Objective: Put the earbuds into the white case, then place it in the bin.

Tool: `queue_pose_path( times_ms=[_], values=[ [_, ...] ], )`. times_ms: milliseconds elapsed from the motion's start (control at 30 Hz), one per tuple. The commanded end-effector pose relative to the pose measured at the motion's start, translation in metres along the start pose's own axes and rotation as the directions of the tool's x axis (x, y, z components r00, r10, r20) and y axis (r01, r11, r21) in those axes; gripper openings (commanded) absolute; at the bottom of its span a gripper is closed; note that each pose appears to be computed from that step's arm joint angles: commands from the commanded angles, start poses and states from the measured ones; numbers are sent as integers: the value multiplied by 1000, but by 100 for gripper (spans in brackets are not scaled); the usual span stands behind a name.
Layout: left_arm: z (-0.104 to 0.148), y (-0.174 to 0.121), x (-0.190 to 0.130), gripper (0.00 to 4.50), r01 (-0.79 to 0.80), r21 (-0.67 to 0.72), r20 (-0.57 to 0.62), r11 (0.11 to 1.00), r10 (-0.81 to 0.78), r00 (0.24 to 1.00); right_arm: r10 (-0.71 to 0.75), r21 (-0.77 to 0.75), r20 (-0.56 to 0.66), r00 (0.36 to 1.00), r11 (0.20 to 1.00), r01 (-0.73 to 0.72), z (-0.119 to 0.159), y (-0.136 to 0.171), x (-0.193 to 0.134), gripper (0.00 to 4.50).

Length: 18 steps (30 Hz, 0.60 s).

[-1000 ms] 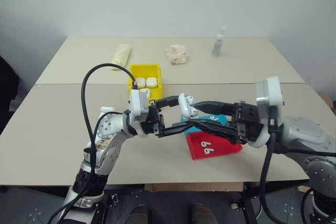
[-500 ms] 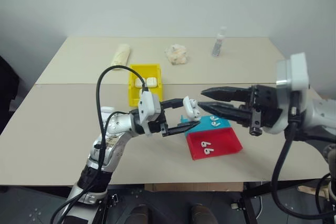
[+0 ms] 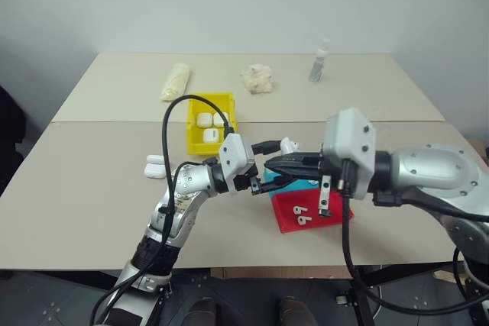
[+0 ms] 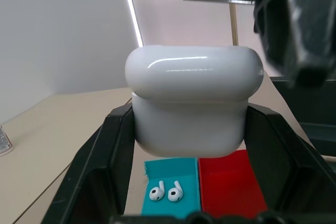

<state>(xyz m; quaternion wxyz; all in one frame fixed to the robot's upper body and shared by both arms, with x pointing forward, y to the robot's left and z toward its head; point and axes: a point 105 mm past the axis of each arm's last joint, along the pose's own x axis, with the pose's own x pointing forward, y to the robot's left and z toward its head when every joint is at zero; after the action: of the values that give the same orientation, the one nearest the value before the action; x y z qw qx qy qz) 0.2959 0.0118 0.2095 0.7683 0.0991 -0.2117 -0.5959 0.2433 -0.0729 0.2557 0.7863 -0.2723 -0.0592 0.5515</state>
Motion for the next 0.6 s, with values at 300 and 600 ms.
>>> queue_pose_path(
  times_ms=[300,600],
  values=[
    [19,3,-6,279,-19,59,63,998,15,998,-84,-76,-25,996,994,82,0,-16,-18,6],
    [19,11,-18,279,-104,44,58,994,102,993,-87,-10,208,974,996,91,33,-9,-29,6]
  ],
)
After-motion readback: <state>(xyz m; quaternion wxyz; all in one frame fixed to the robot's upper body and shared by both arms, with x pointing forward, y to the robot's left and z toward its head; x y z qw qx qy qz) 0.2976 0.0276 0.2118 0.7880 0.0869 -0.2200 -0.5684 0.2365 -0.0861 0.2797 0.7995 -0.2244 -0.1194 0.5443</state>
